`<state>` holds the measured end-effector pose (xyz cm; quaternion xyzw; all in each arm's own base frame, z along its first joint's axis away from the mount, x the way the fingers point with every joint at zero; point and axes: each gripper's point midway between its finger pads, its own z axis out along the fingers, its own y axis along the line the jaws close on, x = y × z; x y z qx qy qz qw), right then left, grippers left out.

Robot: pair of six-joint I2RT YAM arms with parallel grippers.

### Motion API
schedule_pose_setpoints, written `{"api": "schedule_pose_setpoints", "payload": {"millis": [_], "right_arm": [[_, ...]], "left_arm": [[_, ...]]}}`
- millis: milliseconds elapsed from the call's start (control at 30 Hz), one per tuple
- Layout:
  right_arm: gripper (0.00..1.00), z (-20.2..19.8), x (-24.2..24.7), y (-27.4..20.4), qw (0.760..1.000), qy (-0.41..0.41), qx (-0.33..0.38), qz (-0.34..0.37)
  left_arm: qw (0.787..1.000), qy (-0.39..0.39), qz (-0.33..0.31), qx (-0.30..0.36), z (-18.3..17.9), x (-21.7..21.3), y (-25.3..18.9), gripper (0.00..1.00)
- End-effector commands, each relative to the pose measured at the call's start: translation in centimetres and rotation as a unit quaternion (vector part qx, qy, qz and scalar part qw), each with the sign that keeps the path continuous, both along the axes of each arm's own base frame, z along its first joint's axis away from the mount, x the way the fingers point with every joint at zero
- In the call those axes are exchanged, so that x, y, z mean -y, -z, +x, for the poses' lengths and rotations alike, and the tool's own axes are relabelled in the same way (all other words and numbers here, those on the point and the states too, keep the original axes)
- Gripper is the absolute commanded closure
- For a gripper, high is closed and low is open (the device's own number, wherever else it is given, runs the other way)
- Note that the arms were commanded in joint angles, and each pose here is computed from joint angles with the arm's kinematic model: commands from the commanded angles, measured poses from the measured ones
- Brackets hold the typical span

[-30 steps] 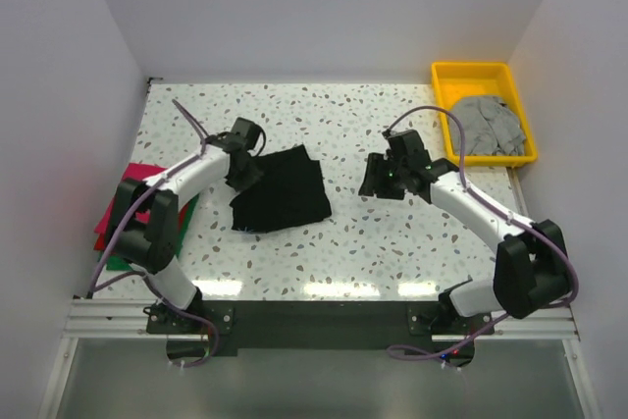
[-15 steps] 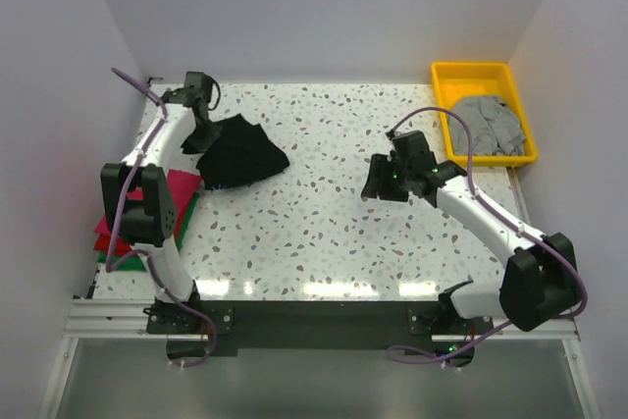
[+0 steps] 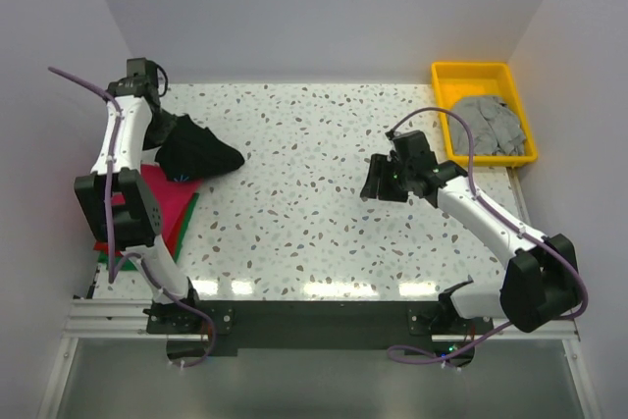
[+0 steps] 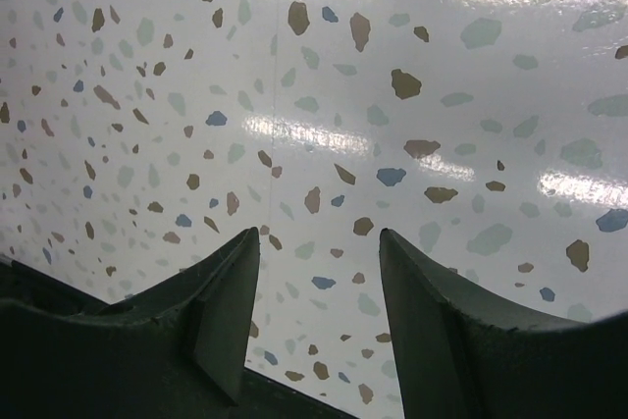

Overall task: Fold and stack the t-shirts
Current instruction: Neatly place the folded tshirt to the corner

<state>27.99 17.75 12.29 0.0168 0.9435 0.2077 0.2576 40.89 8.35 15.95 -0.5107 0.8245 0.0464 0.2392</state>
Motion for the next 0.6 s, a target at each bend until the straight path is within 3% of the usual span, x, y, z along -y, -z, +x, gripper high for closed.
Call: {"api": "schedule_pose_setpoints", "payload": {"millis": [0, 567], "right_arm": [[0.44, 0.1, -0.5, -1.3, 1.0, -0.005, 0.008, 0.014], [0.44, -0.7, -0.1, -1.7, 1.0, -0.004, 0.013, 0.017]], "left_arm": [[0.998, 0.013, 0.015, 0.059, -0.2, -0.9, -5.8, 1.0], [0.994, 0.005, 0.032, 0.109, -2.3, -2.6, -10.5, 1.0]]}}
